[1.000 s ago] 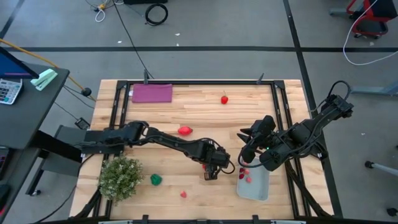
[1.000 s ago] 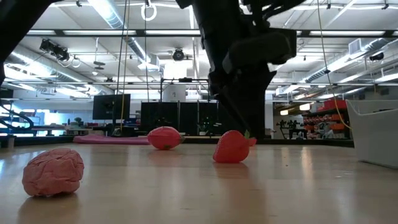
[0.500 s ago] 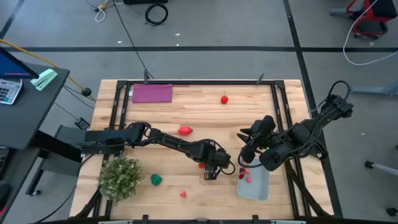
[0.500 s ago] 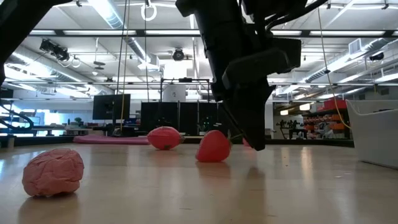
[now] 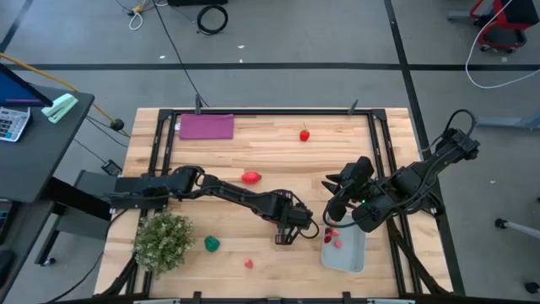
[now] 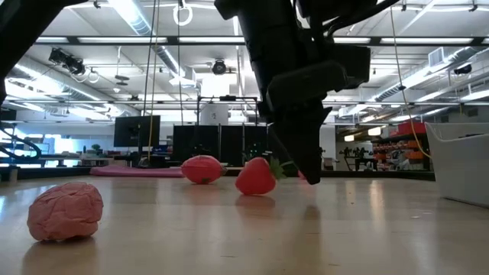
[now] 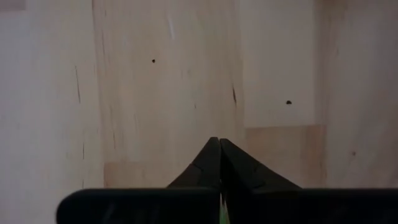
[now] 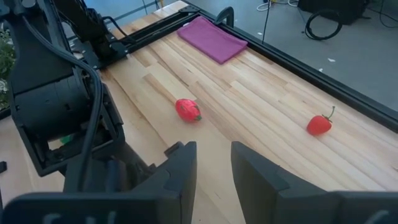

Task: Pick and placing Produce into tupperware
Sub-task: Put the red strawberry into the gray bin

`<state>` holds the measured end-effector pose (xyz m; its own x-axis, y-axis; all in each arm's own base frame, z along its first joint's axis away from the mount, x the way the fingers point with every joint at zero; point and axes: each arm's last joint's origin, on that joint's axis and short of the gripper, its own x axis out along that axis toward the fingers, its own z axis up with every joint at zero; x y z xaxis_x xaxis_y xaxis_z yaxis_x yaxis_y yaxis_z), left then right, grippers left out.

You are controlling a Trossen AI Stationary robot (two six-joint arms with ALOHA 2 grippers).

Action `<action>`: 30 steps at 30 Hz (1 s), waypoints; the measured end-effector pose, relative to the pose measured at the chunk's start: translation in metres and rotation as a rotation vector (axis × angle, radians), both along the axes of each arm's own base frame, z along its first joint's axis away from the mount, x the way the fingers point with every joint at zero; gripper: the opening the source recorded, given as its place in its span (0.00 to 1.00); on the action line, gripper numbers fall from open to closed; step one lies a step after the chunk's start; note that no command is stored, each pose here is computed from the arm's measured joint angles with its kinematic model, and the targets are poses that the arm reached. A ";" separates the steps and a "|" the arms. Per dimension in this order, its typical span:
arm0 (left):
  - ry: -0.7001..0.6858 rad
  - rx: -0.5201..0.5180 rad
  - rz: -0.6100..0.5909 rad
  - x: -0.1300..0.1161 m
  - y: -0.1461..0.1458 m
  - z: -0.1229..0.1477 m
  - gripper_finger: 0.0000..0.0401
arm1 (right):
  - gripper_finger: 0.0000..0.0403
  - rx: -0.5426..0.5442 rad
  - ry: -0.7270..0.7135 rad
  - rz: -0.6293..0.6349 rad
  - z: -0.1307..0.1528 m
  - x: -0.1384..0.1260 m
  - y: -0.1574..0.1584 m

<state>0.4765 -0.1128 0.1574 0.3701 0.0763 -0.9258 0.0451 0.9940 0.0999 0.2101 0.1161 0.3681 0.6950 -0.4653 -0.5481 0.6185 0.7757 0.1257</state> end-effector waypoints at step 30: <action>-0.591 0.145 -0.241 0.024 -0.039 0.069 0.00 | 0.27 -0.008 -0.001 0.004 0.001 0.000 0.000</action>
